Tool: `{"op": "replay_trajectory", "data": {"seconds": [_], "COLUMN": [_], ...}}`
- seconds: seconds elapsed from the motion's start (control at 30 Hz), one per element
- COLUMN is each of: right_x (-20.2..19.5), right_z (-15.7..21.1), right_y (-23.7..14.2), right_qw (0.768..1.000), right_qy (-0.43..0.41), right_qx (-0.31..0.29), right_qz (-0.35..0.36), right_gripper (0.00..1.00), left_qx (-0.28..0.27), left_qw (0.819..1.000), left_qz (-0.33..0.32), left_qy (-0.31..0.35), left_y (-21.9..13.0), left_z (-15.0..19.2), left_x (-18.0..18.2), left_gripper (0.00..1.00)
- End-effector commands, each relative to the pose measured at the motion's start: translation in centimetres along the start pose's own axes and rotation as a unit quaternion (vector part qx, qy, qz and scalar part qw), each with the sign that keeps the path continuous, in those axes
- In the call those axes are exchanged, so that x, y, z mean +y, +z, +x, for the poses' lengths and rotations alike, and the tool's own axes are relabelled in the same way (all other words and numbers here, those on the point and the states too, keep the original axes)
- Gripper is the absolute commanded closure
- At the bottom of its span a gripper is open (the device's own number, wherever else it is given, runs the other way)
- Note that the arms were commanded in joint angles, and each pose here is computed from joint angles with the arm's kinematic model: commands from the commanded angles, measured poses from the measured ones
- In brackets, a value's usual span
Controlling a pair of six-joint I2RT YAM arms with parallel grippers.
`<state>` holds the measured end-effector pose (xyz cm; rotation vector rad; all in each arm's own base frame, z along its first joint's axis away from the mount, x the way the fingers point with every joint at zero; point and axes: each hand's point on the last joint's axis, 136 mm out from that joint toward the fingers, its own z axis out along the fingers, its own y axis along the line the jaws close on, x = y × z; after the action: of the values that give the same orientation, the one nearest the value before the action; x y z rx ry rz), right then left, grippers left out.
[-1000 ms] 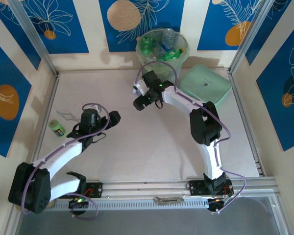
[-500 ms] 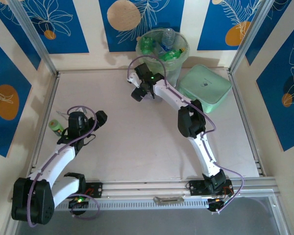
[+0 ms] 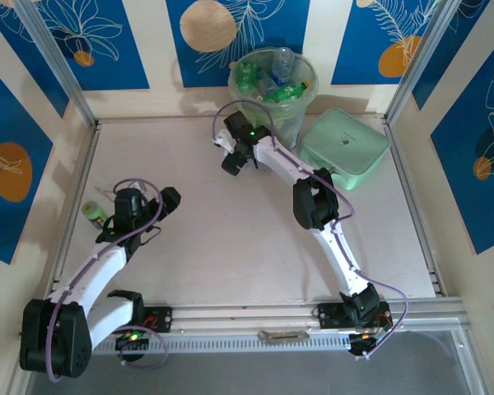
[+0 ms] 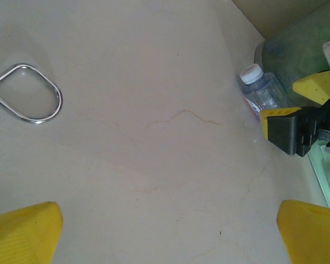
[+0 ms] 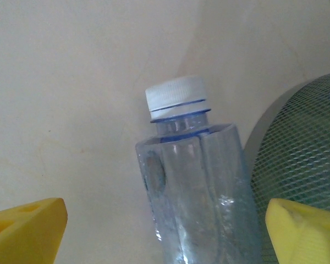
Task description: Put the plastic bottles in the bin
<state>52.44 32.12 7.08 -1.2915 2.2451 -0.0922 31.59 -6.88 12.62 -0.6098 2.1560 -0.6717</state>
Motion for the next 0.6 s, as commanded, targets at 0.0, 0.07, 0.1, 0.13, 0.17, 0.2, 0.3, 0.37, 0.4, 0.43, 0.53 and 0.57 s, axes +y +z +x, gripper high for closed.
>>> {"op": "replay_trajectory", "data": {"seconds": [0.0, 0.07, 0.1, 0.13, 0.17, 0.2, 0.3, 0.37, 0.4, 0.43, 0.53, 0.57], "right_x": [0.7, 1.0, 1.2, 1.4, 1.6, 1.8, 2.8, 3.8, 3.9, 4.0, 3.7, 3.7], "right_z": [1.5, 1.7, 1.8, 1.8, 1.7, 1.7, 1.5, 1.1, 0.8, 0.7, 1.3, 1.7], "right_y": [1.2, 1.4, 1.5, 1.5, 1.5, 1.4, 1.0, 0.2, -0.2, -0.4, 0.2, 0.5], "right_qw": [0.999, 0.999, 0.999, 0.999, 0.999, 0.998, 0.997, 0.994, 0.993, 0.993, 0.996, 0.996], "right_qy": [0.002, 0.001, 0.002, 0.003, 0.004, 0.006, 0.009, 0.017, 0.021, 0.022, 0.005, -0.002], "right_qx": [0.02, 0.024, 0.025, 0.024, 0.023, 0.022, 0.018, 0.011, 0.006, 0.003, 0.015, 0.023], "right_qz": [-0.026, -0.032, -0.035, -0.04, -0.046, -0.053, -0.08, -0.108, -0.115, -0.115, -0.09, -0.086], "right_gripper": [0.07, 0.07, 0.08, 0.08, 0.08, 0.09, 0.1, 0.13, 0.13, 0.14, 0.14, 0.13], "left_qx": [-0.003, -0.004, -0.004, -0.005, -0.005, -0.005, -0.005, -0.004, -0.005, -0.004, -0.005, -0.005], "left_qw": [1.0, 1.0, 1.0, 1.0, 1.0, 1.0, 1.0, 1.0, 1.0, 1.0, 1.0, 1.0], "left_qz": [0.01, 0.012, 0.013, 0.014, 0.014, 0.014, 0.015, 0.017, 0.017, 0.017, 0.017, 0.017], "left_qy": [-0.009, -0.009, -0.009, -0.009, -0.009, -0.009, -0.01, -0.011, -0.011, -0.011, -0.011, -0.011], "left_y": [-0.3, -0.3, -0.3, -0.3, -0.3, -0.3, -0.3, -0.3, -0.3, -0.3, -0.3, -0.3], "left_z": [-0.2, -0.2, -0.2, -0.2, -0.2, -0.2, -0.2, -0.2, -0.3, -0.2, -0.3, -0.3], "left_x": [-0.1, -0.2, -0.3, -0.3, -0.3, -0.3, -0.3, -0.4, -0.4, -0.4, -0.4, -0.4], "left_gripper": [0.0, 0.0, 0.0, 0.0, 0.0, 0.0, 0.0, 0.0, 0.0, 0.0, 0.0, 0.0]}}
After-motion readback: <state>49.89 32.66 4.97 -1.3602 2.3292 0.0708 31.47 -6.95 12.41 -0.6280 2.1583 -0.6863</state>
